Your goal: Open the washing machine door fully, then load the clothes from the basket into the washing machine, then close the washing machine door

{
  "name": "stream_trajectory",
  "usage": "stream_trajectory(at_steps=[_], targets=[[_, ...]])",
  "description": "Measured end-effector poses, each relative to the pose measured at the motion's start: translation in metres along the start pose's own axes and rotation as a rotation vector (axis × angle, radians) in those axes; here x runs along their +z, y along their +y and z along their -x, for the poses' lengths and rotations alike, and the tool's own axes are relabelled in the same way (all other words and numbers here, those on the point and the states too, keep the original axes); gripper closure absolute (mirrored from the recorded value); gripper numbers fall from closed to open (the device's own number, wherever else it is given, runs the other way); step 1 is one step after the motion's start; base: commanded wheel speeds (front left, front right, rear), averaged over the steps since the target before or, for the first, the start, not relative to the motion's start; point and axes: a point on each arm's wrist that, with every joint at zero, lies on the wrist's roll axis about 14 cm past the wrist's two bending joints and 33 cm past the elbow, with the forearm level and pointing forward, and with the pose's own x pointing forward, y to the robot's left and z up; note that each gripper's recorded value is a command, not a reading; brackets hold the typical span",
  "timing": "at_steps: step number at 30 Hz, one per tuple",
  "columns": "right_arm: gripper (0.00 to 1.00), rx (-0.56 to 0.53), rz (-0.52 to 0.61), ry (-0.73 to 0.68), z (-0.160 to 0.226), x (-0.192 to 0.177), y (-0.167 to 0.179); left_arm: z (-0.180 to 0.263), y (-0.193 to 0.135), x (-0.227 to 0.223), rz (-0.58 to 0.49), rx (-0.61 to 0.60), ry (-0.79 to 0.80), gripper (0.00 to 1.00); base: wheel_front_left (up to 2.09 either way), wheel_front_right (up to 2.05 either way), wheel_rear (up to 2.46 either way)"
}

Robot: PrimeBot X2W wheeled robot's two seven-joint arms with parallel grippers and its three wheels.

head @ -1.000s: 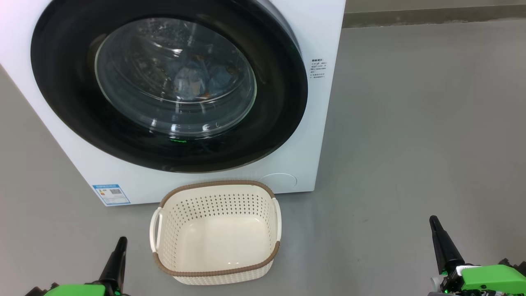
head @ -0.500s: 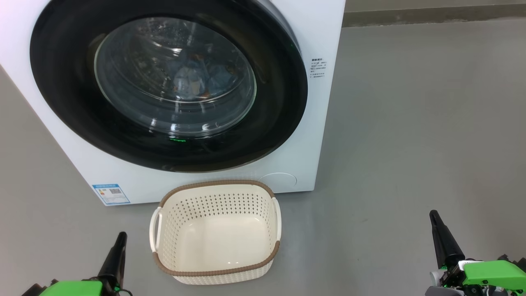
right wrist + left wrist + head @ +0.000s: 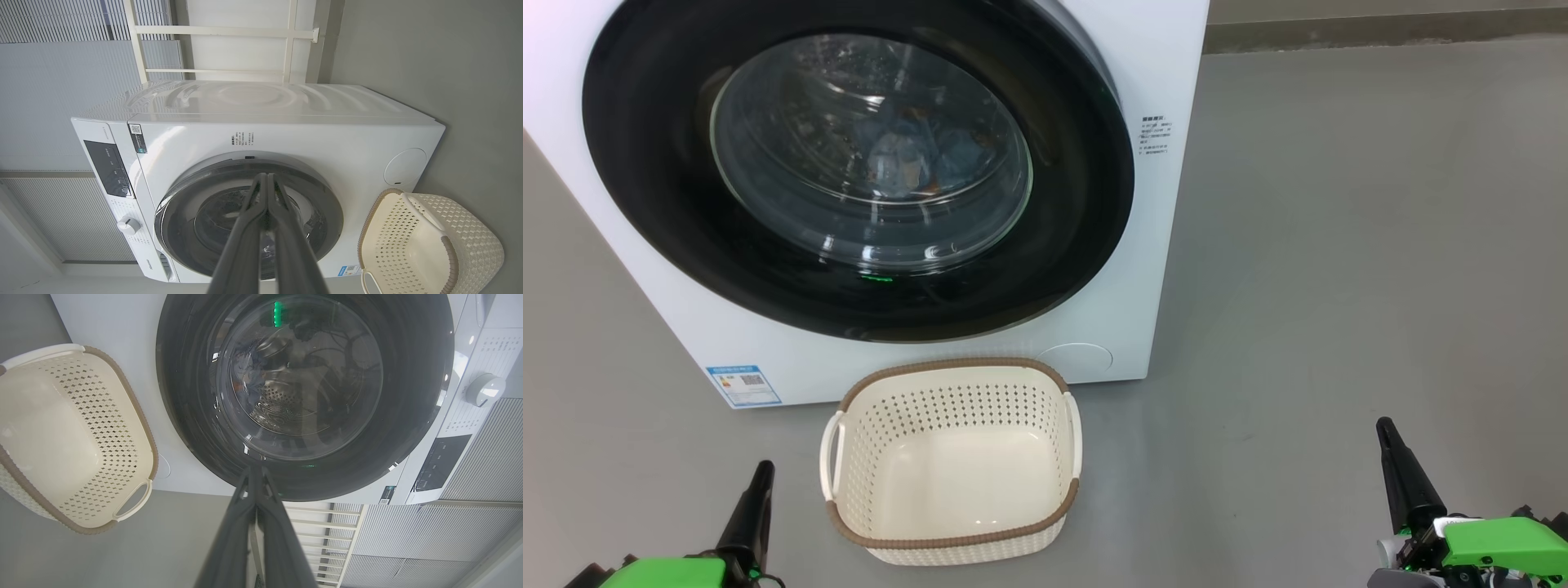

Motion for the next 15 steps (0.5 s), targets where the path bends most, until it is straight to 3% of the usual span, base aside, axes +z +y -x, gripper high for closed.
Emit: stream_trajectory(at_steps=[15], targets=[[1.00,0.000,0.000,0.000,0.0000,0.0000,0.0000,0.0000,-0.0001,0.0005,-0.002,0.000,0.000,1.00,0.00,0.00,0.00]])
